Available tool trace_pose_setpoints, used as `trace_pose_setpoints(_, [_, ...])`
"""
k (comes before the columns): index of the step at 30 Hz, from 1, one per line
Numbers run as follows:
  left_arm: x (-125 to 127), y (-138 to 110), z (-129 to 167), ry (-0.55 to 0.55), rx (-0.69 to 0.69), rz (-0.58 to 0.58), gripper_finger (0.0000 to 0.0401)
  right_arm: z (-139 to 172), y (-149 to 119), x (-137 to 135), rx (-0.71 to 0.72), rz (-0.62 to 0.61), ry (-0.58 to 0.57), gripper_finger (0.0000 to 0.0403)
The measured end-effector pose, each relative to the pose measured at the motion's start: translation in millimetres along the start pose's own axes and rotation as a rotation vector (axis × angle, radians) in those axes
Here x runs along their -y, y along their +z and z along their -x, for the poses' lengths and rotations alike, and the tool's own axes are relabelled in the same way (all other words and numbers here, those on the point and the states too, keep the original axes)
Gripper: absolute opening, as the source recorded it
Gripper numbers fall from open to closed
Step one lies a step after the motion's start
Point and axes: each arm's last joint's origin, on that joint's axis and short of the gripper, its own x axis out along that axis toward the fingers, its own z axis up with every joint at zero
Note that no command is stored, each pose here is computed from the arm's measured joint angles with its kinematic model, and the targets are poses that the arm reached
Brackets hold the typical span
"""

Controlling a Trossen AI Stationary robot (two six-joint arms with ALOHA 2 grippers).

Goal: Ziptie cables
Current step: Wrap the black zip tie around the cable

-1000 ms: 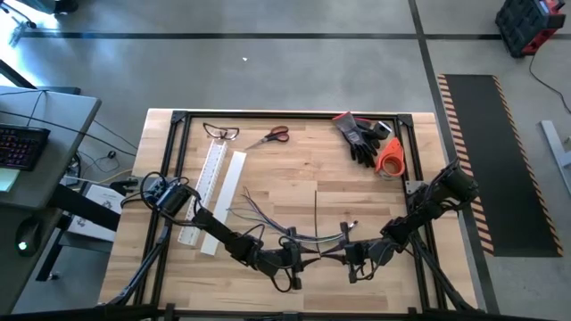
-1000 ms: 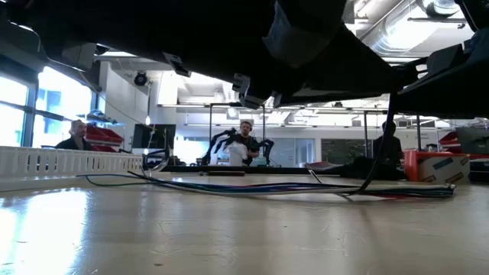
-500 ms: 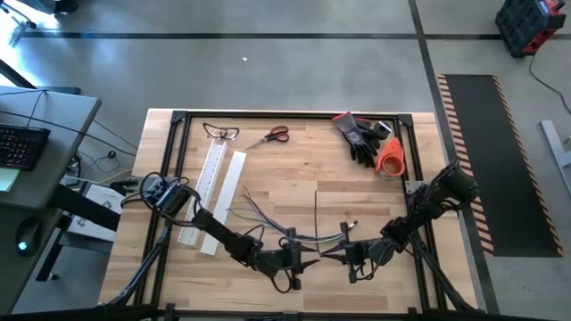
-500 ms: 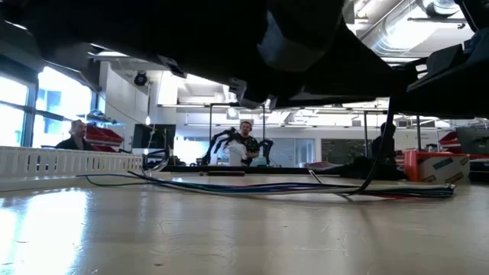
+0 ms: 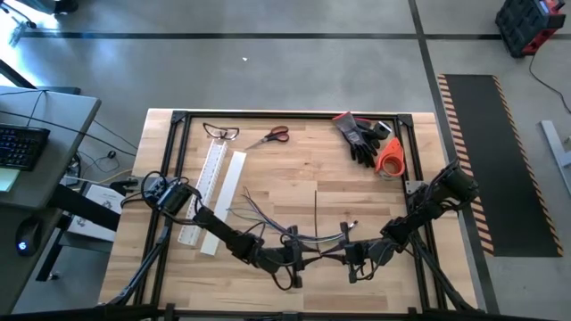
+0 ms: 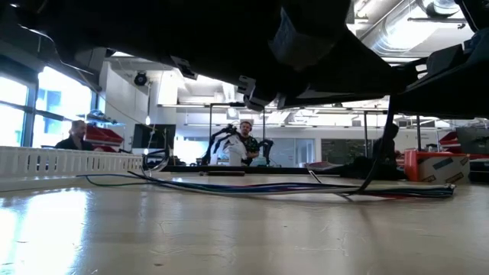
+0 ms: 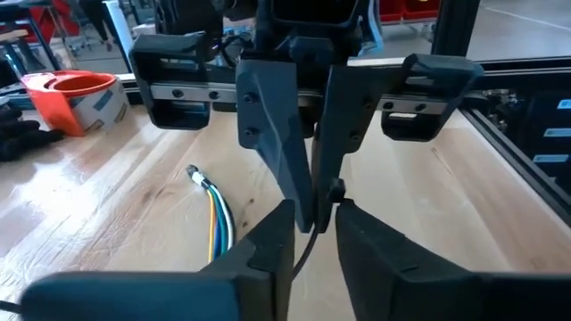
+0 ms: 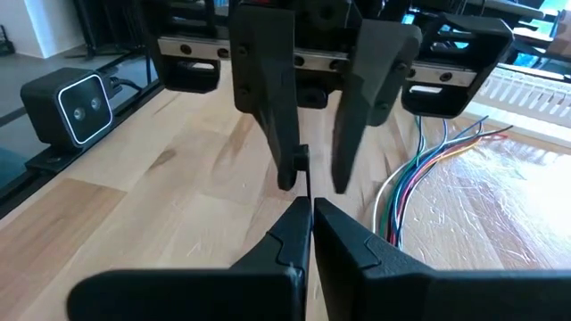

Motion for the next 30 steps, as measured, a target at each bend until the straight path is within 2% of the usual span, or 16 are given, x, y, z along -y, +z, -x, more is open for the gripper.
trace_pose_setpoints(11, [0.3,4.6,-0.4,-0.028,0.040,-0.004,0.0003,-0.1,0.0,0.1,0.000,-0.001,0.000,0.0000])
trace_pose_setpoints(24, [-0.7,4.5,-0.8,-0.014,0.039,0.002,0.0000,-0.1,0.0,0.0,0.000,0.000,0.004,0.0002])
trace_pose_setpoints(30, [-0.7,4.5,-0.8,-0.014,0.039,0.003,0.0000,-1.9,2.2,-2.1,0.000,0.005,0.030,0.0036])
